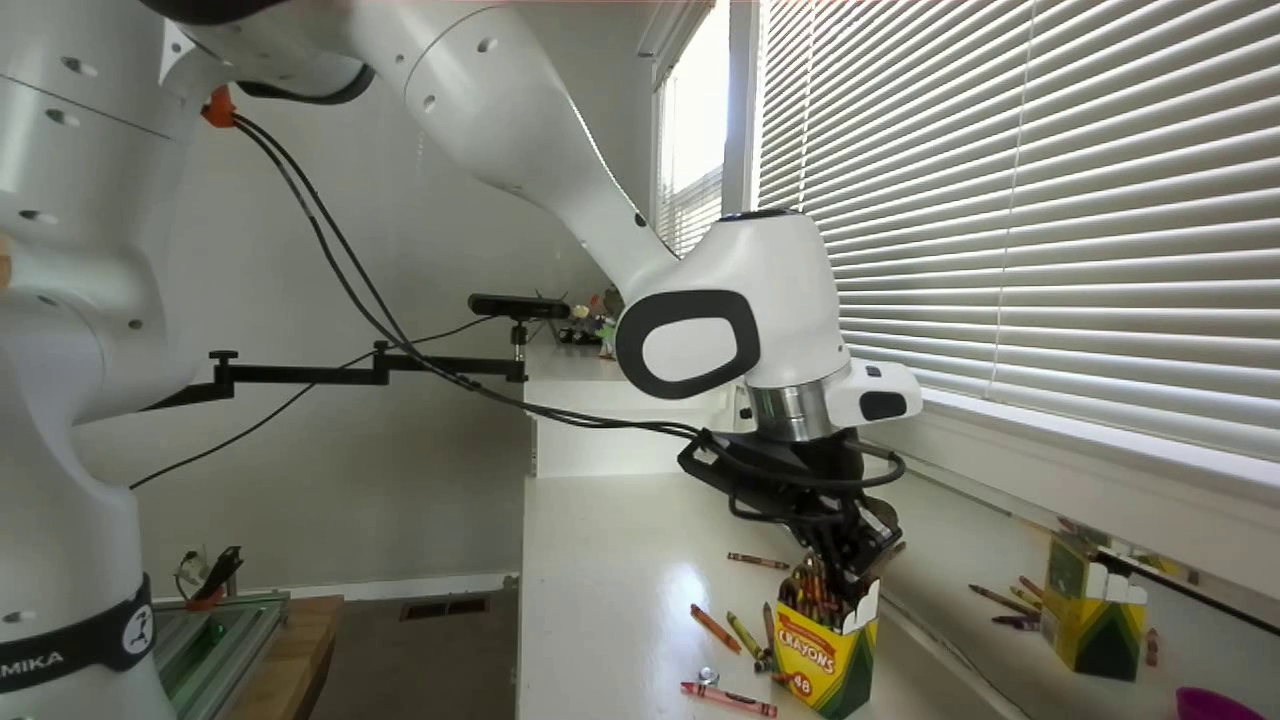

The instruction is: Put the green crayon in the box

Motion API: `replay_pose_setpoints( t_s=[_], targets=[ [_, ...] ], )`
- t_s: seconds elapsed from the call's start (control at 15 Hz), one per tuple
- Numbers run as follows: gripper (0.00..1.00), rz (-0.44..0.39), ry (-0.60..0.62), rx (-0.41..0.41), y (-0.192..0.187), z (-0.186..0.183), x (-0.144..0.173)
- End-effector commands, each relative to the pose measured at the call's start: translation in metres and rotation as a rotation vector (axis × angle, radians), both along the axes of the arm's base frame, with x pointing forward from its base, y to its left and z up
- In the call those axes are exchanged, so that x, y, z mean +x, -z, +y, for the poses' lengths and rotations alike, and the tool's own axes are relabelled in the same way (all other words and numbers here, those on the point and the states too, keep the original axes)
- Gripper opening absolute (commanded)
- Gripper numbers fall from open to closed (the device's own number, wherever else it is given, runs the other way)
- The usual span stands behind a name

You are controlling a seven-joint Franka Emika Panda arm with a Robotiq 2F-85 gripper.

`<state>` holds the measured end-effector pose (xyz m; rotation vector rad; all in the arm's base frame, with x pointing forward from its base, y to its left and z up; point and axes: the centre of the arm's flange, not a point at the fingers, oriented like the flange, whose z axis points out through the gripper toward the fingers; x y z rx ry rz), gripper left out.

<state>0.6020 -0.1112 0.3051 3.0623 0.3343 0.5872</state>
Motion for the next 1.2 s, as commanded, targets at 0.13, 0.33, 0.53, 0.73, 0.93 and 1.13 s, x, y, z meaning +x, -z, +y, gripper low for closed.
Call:
replay_pose_setpoints(
  t_s=[0.13,0.33,0.53,0.73,0.93,1.13],
  targets=[
    [0.56,0.022,-0.018,-0.023,-0.041,0.004,-0.014],
    [0.77,0.161,-0.066,-0.055,-0.077,0.009,-0.025],
    [0.99,0.322,-0.166,-0.088,-0.106,0.024,-0.043],
    [1.0,0.407,-0.297,-0.131,-0.132,0.051,-0.054],
    [1.0,0.414,-0.311,-0.157,-0.16,0.081,-0.064],
    [1.0,0.376,-0.137,-0.122,-0.18,0.103,-0.075]
  ],
)
